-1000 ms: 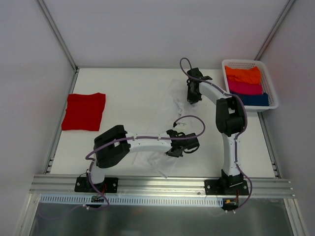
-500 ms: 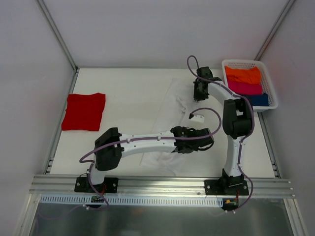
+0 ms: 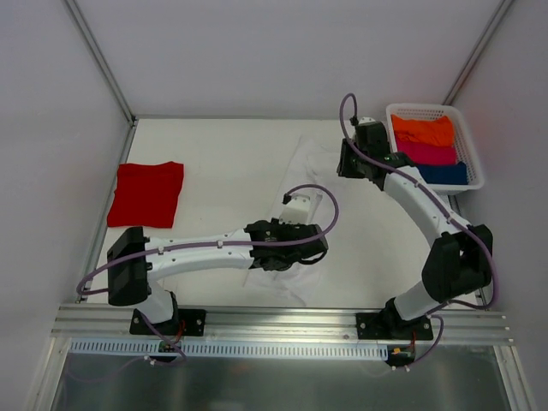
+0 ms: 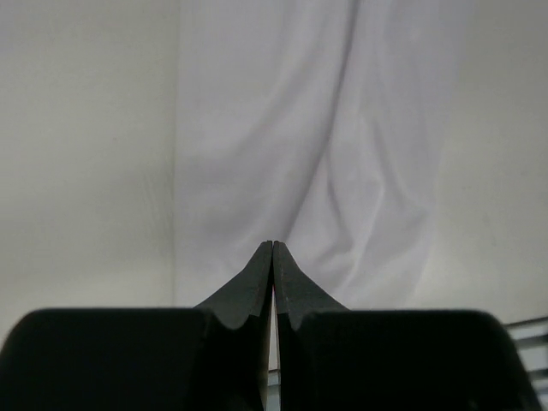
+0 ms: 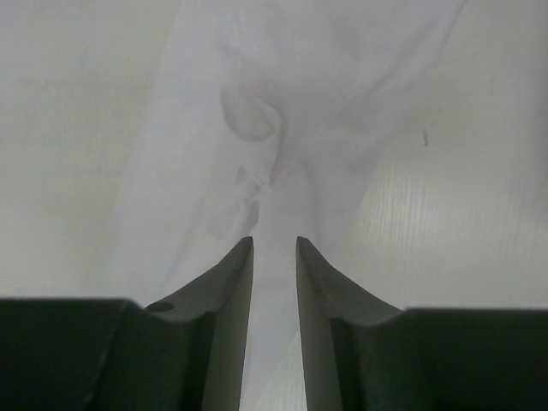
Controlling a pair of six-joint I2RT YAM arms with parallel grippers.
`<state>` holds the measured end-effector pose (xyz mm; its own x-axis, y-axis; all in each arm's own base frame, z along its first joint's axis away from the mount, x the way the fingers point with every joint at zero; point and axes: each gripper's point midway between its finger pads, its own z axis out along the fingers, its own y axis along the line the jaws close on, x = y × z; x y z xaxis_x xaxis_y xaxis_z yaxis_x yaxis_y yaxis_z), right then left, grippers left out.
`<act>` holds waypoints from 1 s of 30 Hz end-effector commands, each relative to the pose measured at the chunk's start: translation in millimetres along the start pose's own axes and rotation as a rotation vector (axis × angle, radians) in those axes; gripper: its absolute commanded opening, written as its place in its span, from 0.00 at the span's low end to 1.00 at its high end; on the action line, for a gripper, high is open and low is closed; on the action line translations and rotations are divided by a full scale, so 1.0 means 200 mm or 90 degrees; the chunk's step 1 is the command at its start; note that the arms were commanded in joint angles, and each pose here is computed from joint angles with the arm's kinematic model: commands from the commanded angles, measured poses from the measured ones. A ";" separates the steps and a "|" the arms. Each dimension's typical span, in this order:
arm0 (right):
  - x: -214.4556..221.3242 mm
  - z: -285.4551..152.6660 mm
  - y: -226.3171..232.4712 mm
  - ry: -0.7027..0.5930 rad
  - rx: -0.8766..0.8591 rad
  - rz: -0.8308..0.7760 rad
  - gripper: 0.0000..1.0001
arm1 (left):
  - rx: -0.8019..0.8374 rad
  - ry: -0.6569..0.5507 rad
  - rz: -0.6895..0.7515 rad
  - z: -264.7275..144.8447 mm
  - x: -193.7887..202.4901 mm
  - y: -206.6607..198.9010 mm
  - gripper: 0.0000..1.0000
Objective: Fold and stack the t-shirts
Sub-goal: Rotate the tshirt 90 degrees
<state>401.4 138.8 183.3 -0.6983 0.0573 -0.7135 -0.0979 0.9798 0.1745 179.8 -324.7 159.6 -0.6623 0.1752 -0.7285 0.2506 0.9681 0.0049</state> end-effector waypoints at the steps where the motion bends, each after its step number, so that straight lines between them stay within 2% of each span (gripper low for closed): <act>1: 0.17 -0.01 0.04 0.028 0.011 0.021 0.30 | -0.065 0.052 0.024 0.09 0.18 0.14 0.00; 3: 0.25 0.04 0.01 0.046 0.032 0.020 0.30 | -0.086 0.076 0.037 0.14 0.25 0.18 0.00; 5: 0.22 0.07 0.00 0.051 0.050 0.017 0.29 | -0.097 0.103 0.050 0.18 0.31 0.19 0.00; 8: 0.26 0.19 -0.02 0.100 0.075 0.006 0.26 | -0.107 0.119 0.066 0.21 0.35 0.21 0.00; 9: 0.19 0.21 0.00 0.088 0.073 0.009 0.24 | -0.110 0.122 0.064 0.21 0.37 0.22 0.00; 11: 0.21 0.30 -0.01 0.110 0.086 0.010 0.19 | -0.108 0.127 0.056 0.21 0.40 0.24 0.00; 12: 0.12 0.31 0.00 0.091 0.085 0.019 0.17 | -0.102 0.127 0.049 0.21 0.40 0.25 0.00; 13: 0.16 0.37 -0.02 0.117 0.095 0.020 0.13 | -0.079 0.117 0.025 0.21 0.38 0.23 0.00; 14: 0.15 0.39 -0.02 0.121 0.097 0.021 0.08 | -0.066 0.140 0.026 0.21 0.45 0.25 0.00; 15: 0.07 0.40 -0.01 0.109 0.095 0.027 0.06 | -0.047 0.139 0.018 0.21 0.45 0.25 0.00; 16: 0.09 0.44 -0.03 0.122 0.102 0.027 0.05 | -0.010 0.116 -0.017 0.21 0.40 0.22 0.00; 17: 0.08 0.46 -0.03 0.123 0.104 0.029 0.03 | 0.002 0.133 -0.015 0.22 0.48 0.25 0.00; 19: 0.04 0.49 -0.05 0.122 0.111 0.025 0.02 | 0.045 0.108 -0.057 0.22 0.43 0.25 0.00; 23: 0.02 0.53 -0.08 0.131 0.129 0.020 0.02 | 0.097 0.128 -0.095 0.24 0.51 0.30 0.00; 30: 0.10 0.62 -0.13 0.182 0.164 0.002 0.01 | 0.122 0.140 -0.090 0.26 0.52 0.26 0.00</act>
<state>481.4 145.8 89.9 -0.8415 0.0621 -0.5367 0.0546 0.9981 0.0299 158.6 -244.5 41.3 -0.8380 0.0946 -0.5374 0.2124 0.9637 -0.1615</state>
